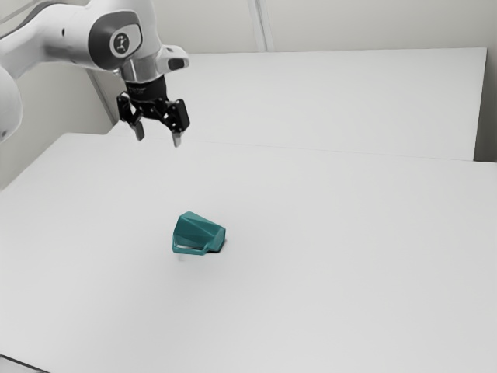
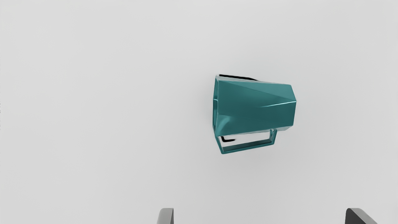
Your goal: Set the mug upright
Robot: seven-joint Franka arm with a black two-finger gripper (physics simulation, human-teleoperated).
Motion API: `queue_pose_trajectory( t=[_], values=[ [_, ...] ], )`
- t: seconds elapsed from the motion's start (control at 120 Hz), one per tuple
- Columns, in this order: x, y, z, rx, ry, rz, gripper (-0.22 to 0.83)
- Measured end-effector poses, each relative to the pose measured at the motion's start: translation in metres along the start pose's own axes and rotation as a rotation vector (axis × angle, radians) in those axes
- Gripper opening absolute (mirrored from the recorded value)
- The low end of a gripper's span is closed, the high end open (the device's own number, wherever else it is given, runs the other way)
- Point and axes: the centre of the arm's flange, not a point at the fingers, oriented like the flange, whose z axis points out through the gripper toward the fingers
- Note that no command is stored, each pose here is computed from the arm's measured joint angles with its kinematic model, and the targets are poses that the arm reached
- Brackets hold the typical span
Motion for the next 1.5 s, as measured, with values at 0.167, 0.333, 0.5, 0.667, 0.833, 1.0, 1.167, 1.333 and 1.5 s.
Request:
queue_pose_trajectory(
  t=[0.167, 0.333, 0.5, 0.667, 0.833, 1.0, 1.167, 1.333, 1.5],
  values=[
    [-0.006, 0.002, -0.016, -0.019, 0.035, -0.01, 0.62],
    [-0.019, -0.007, -0.011, -0.102, 0.061, -0.053, 0.62],
    [-0.03, -0.034, 0.018, -0.248, 0.069, -0.154, 0.61],
    [-0.04, -0.064, 0.058, -0.363, 0.067, -0.252, 0.62],
    [-0.041, -0.063, 0.102, -0.466, 0.055, -0.28, 0.62],
    [-0.041, -0.089, 0.142, -0.561, 0.056, -0.328, 0.62],
    [-0.044, -0.101, 0.177, -0.639, 0.055, -0.338, 0.62],
    [-0.046, -0.119, 0.206, -0.739, 0.039, -0.325, 0.62],
    [-0.053, -0.141, 0.228, -0.83, 0.024, -0.309, 0.62]
  ],
)
